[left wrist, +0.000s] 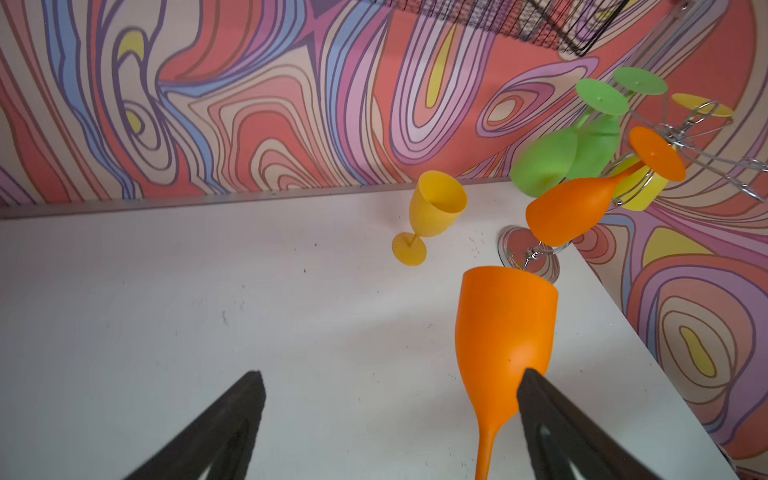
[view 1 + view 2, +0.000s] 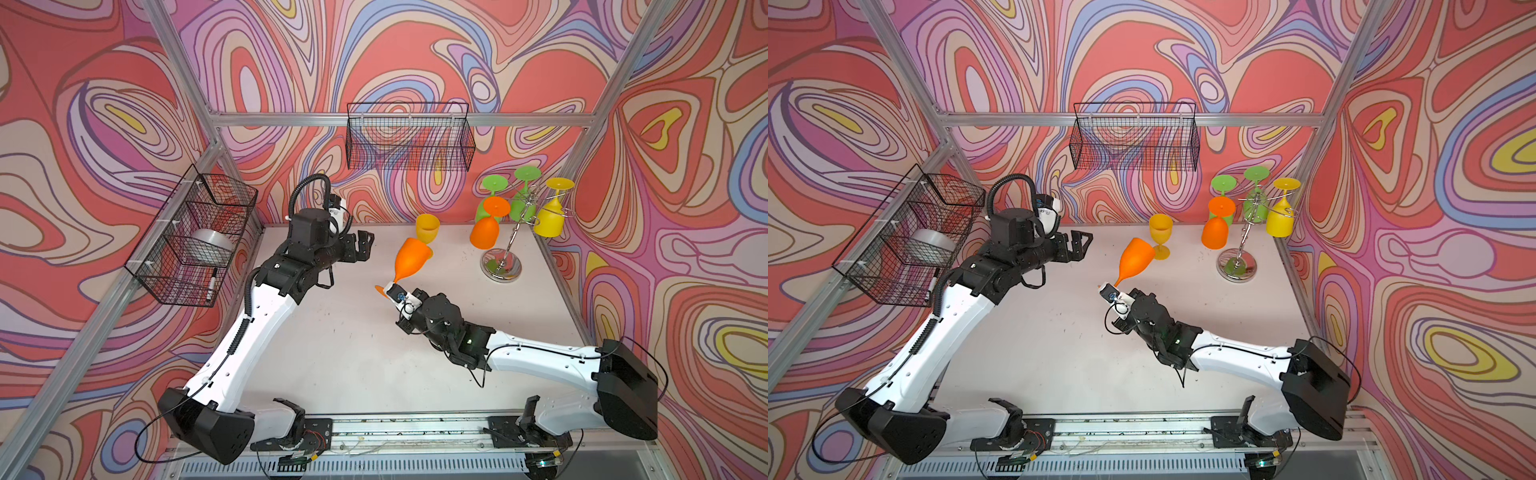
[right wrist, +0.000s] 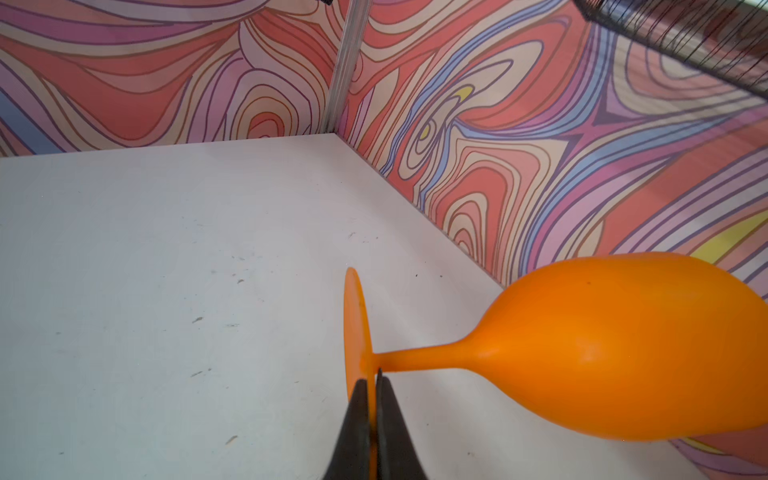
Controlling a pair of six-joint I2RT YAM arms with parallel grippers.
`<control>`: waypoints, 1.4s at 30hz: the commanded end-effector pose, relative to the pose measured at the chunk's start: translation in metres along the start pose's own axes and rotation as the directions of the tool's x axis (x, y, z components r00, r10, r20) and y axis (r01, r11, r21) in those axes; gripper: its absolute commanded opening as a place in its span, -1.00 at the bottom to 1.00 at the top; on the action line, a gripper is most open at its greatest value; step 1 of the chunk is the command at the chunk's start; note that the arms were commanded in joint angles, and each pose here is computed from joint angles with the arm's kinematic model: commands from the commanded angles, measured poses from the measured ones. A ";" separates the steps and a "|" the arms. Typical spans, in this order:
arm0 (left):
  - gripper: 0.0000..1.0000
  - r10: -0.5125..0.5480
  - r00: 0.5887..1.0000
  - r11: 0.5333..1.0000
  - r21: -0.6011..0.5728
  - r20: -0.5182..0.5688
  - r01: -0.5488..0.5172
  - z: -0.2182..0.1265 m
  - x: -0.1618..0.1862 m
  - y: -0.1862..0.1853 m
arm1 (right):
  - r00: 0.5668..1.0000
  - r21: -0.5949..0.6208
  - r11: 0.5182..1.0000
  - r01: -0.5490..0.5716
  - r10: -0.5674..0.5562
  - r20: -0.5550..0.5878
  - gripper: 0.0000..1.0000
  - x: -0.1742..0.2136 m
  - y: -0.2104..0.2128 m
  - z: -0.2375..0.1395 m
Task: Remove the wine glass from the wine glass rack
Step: 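Bring the orange glass foot to the left gripper while the left gripper reaches toward it, then close the left gripper on the orange glass foot beside the right gripper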
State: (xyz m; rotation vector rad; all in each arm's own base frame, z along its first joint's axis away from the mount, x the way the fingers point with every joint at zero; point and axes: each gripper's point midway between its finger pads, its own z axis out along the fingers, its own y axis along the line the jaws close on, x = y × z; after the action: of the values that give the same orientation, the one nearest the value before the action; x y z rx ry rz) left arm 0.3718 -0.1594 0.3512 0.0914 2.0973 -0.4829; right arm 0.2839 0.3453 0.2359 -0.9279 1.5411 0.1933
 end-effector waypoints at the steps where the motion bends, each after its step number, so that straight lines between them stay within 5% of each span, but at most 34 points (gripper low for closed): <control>1: 0.86 -0.193 0.968 0.976 -0.131 -0.157 0.174 -0.001 0.037 0.019 | 0.984 0.132 0.983 0.132 -0.146 0.105 -1.00 -0.025 -0.020 -0.001; 8: 0.80 -0.441 0.852 0.897 -0.163 -0.282 0.410 -0.008 0.066 0.008 | 0.937 0.285 0.916 0.282 -0.327 0.122 -1.00 -0.023 -0.032 0.001; 13: 0.74 -0.589 0.726 0.799 -0.119 -0.356 0.590 0.001 0.074 -0.015 | 0.905 0.347 0.874 0.339 -0.404 0.132 -1.00 -0.021 -0.031 0.006; 19: 0.62 -0.678 0.560 0.671 -0.089 -0.476 0.737 0.026 0.085 -0.035 | 0.892 0.376 0.858 0.349 -0.428 0.147 -1.00 -0.023 -0.030 0.009; 24: 0.54 -0.722 0.473 0.596 -0.107 -0.505 0.796 0.034 0.090 -0.036 | 0.886 0.365 0.859 0.359 -0.436 0.155 -1.00 -0.025 -0.028 0.008; 28: 0.29 -0.766 0.405 0.518 -0.105 -0.500 0.849 0.040 0.089 -0.033 | 0.879 0.367 0.850 0.377 -0.454 0.148 -1.00 -0.023 -0.026 0.010; 40: -0.25 -0.796 0.332 0.423 -0.073 -0.505 0.903 0.045 0.076 -0.041 | 0.875 0.380 0.848 0.369 -0.455 0.166 -1.00 -0.026 -0.025 0.016; 42: -0.52 -0.794 0.326 0.416 -0.067 -0.512 0.907 0.046 0.075 -0.042 | 0.876 0.376 0.852 0.365 -0.451 0.170 -1.00 -0.027 -0.024 0.016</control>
State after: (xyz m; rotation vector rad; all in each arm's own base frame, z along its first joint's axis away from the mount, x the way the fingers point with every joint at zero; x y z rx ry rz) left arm 0.3545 -0.2233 0.2681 -0.9590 2.4680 -1.4400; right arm 0.3109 0.3466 0.2538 -0.9315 1.0871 -0.2753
